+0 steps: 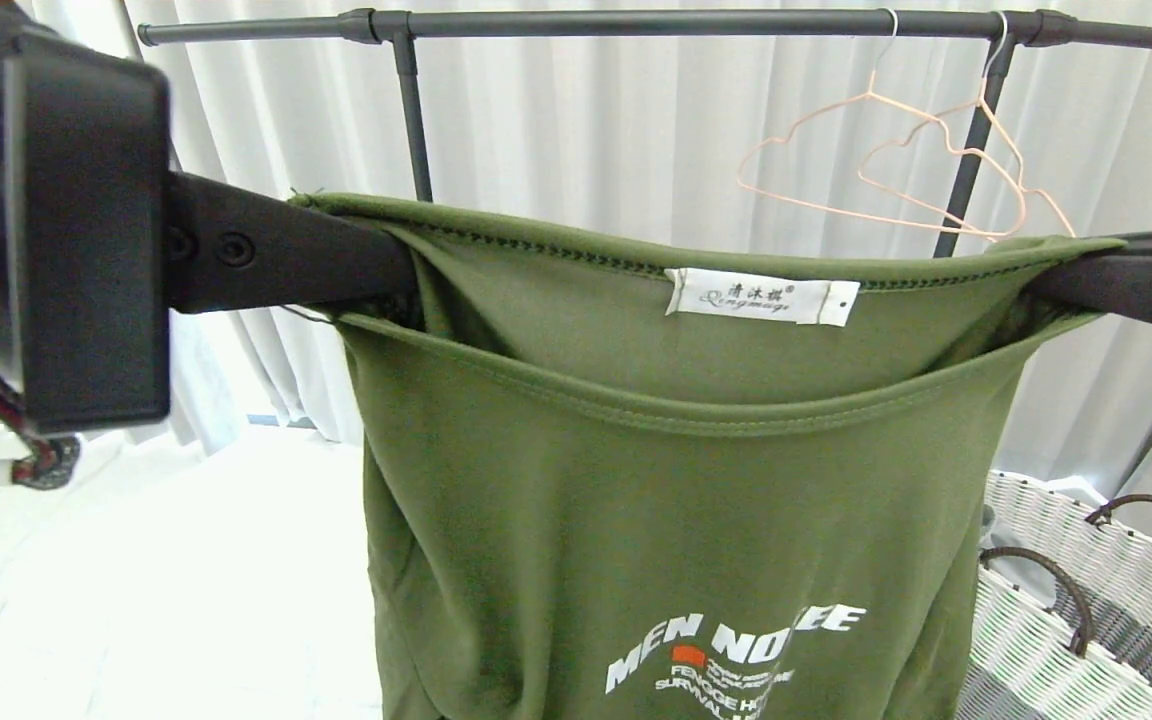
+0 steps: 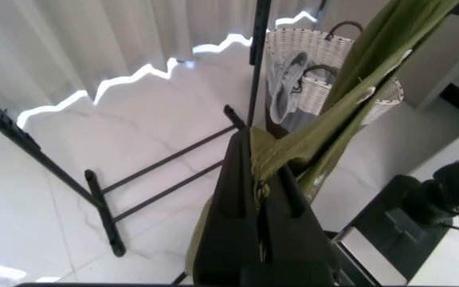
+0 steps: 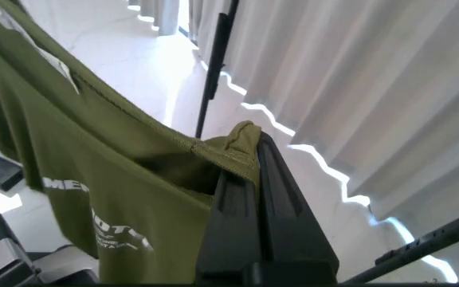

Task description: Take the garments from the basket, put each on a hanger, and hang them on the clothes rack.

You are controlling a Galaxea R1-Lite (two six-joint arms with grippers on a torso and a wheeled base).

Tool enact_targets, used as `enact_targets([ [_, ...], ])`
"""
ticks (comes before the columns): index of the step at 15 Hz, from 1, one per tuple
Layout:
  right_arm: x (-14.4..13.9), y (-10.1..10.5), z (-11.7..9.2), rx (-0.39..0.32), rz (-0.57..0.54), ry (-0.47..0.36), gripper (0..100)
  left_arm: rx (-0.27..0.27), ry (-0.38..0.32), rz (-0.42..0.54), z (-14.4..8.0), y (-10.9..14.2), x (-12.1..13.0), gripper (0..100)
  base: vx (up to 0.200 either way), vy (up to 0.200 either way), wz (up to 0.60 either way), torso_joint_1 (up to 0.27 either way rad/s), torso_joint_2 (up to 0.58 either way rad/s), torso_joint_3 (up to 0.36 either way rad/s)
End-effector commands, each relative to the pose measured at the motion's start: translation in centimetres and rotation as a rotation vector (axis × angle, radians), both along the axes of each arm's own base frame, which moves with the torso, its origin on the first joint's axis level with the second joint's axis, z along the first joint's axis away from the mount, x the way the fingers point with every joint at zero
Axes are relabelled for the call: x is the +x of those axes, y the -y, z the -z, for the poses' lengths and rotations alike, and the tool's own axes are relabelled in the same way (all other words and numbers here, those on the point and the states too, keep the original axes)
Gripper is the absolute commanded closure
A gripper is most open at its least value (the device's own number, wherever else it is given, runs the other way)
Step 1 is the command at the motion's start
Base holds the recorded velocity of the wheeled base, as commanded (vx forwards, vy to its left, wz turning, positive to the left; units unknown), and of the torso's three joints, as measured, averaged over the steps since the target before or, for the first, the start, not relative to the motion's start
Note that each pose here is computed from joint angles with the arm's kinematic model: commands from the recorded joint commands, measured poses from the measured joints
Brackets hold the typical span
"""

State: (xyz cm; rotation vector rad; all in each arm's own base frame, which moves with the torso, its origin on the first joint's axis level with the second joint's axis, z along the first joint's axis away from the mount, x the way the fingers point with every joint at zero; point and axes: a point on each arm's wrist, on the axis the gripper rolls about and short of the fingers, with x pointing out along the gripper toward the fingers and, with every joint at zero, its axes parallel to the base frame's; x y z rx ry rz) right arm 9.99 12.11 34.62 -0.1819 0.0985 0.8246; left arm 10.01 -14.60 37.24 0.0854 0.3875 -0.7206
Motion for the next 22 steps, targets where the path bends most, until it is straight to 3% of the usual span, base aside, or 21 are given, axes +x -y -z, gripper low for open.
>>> enact_targets([
  [1,-0.2,0.3,0.1,0.0,0.002,0.001,100,0.001,0.004,-0.01,0.0,0.0,0.0,100,0.0,0.0,0.0,0.0,0.0,0.0],
  [4,0.0,0.8,0.2,-0.001,0.044,0.002,100,0.0,0.026,-0.056,-0.3,-0.5,-0.1,100,0.0,0.0,0.0,0.0,0.0,0.0],
  [13,-0.1,1.3,0.3,-0.003,0.083,0.009,100,0.012,0.042,-0.039,-0.3,-0.5,-0.4,100,0.0,0.0,0.0,0.0,0.0,0.0],
  [14,-0.1,1.3,0.4,-0.004,0.083,0.008,0,0.01,0.043,-0.039,-0.4,-0.5,-0.4,100,0.0,0.0,0.0,0.0,0.0,0.0],
  [19,-0.6,1.7,1.4,-0.023,0.071,-0.003,0,0.004,0.048,-0.042,-0.4,-0.5,-0.3,100,0.0,0.0,0.0,0.0,0.0,0.0],
  [22,-2.0,2.9,2.0,-0.01,0.02,0.0,0,0.051,0.064,-0.142,0.1,0.0,0.5,100,0.0,0.0,0.0,0.0,0.0,0.0],
])
